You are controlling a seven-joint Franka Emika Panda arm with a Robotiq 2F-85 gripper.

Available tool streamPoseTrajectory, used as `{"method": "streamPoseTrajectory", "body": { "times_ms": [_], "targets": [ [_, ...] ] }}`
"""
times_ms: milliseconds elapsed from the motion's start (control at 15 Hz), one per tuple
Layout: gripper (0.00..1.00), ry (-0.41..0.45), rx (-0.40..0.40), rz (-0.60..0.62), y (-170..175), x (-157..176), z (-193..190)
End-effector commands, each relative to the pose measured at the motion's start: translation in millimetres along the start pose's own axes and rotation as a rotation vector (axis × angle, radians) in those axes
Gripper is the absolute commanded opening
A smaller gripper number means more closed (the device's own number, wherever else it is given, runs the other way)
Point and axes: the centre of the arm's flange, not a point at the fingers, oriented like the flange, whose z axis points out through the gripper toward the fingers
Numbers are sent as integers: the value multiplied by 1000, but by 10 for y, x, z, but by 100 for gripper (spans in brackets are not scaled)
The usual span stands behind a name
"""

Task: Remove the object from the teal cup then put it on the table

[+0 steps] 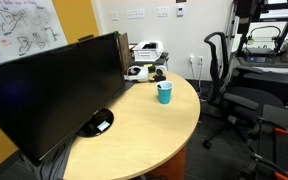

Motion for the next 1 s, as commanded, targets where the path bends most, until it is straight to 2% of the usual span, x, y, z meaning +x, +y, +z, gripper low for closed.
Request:
{"method": "streamPoseTrajectory", "body": {
  "times_ms": [0, 133, 467, 800, 933],
  "targets": [
    [100, 72, -78, -20, 193, 51, 107],
    [100, 96, -137, -23, 336, 104, 195],
    [100, 242, -249, -117, 722, 212, 474],
    [100, 399, -278, -216, 1090, 267, 693],
    [100, 466, -253, -236, 1251, 287, 779]
  ]
}}
